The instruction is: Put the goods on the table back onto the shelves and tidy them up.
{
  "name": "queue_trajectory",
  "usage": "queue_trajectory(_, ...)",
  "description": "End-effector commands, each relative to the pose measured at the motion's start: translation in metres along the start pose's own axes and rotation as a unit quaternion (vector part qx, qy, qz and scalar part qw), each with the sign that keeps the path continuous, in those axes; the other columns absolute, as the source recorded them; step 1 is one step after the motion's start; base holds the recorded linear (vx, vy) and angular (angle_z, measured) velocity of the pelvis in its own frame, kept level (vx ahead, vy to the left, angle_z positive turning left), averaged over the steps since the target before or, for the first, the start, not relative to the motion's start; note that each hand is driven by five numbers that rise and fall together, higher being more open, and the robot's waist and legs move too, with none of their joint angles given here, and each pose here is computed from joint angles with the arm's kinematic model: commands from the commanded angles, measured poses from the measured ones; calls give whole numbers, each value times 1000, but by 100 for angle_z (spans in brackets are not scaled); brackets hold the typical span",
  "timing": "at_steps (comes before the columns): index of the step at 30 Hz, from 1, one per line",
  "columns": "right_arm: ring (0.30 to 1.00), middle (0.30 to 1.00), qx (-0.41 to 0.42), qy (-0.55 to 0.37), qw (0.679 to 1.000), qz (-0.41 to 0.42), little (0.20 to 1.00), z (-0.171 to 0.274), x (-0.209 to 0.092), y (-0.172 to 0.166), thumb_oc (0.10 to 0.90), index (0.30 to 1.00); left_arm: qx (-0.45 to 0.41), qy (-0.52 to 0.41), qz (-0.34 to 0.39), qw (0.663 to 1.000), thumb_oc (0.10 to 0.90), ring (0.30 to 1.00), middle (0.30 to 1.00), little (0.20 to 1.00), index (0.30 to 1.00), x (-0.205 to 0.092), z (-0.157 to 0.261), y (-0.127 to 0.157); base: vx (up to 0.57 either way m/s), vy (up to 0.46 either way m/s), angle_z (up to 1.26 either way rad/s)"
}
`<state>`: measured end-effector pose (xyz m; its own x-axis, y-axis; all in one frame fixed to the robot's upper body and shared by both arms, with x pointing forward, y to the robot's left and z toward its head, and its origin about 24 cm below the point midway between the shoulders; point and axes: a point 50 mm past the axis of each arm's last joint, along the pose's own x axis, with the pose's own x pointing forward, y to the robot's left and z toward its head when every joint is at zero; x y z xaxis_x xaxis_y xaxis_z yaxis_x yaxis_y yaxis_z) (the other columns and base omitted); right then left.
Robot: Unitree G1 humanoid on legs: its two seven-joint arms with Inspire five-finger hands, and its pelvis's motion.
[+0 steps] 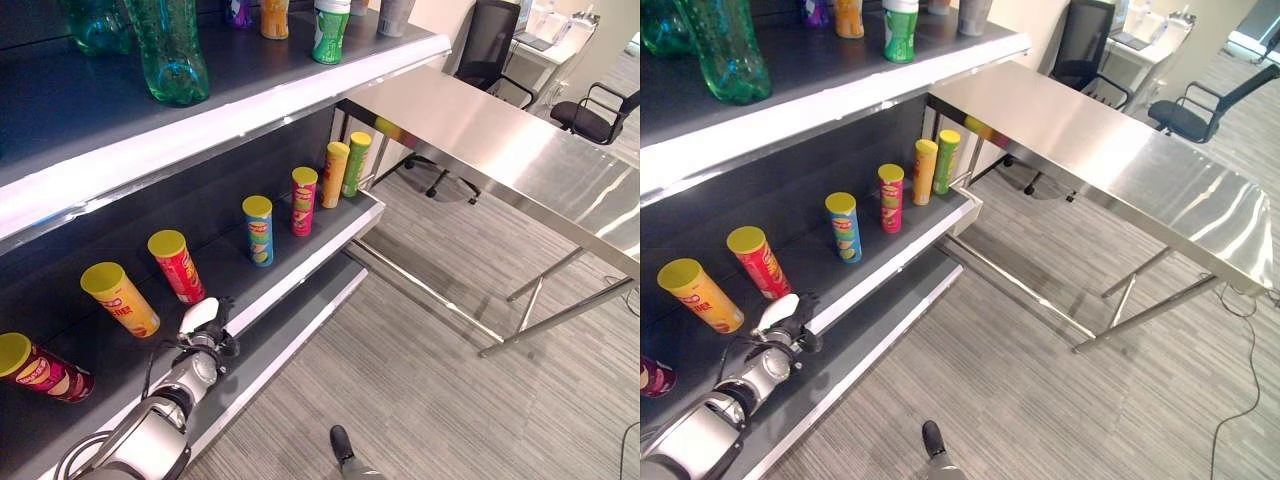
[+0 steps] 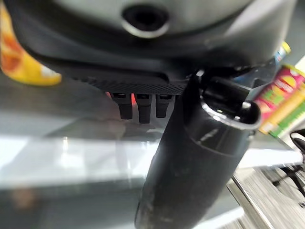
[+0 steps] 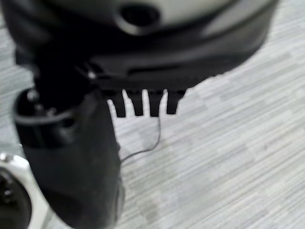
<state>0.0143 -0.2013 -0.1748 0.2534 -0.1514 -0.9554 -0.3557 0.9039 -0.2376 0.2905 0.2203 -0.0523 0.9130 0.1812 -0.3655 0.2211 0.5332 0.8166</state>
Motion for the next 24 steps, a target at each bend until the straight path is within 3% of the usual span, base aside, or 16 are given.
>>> queue_trajectory(1,900,900,3,-5,998,-59,900,10,4,-36,800,900,-57,-101,43,992,800,900,900,900,900,7,46,20,5,-16,4)
queue_trajectory(3,900,900,11,-3,998,-62,900,10,5,-37,800,900,-55,-111,29,992,800,900,900,900,900,4,47,13,6,-20,9)
queue_trajectory(5,900,900,32,3,997,-64,900,9,5,-40,800,900,-74,-127,-29,989,800,900,900,900,900,-10,41,-8,2,-39,25)
queue_trajectory(13,900,900,55,23,996,-70,900,3,5,-52,800,900,-101,-125,-123,979,800,900,900,900,900,-46,-7,-21,3,-19,11)
queue_trajectory(20,900,900,96,42,992,-70,900,-4,4,-53,800,900,-83,17,-156,984,800,900,900,900,900,-78,-83,-43,-8,-18,12)
queue_trajectory(21,900,900,105,43,991,-69,900,-3,4,-53,800,900,-74,80,-172,979,800,900,900,900,900,-92,-107,-57,-29,-9,27)
queue_trajectory(24,900,900,108,43,991,-69,900,-2,4,-53,800,900,-76,121,-180,973,800,900,900,900,900,-103,-121,-66,-15,-10,29)
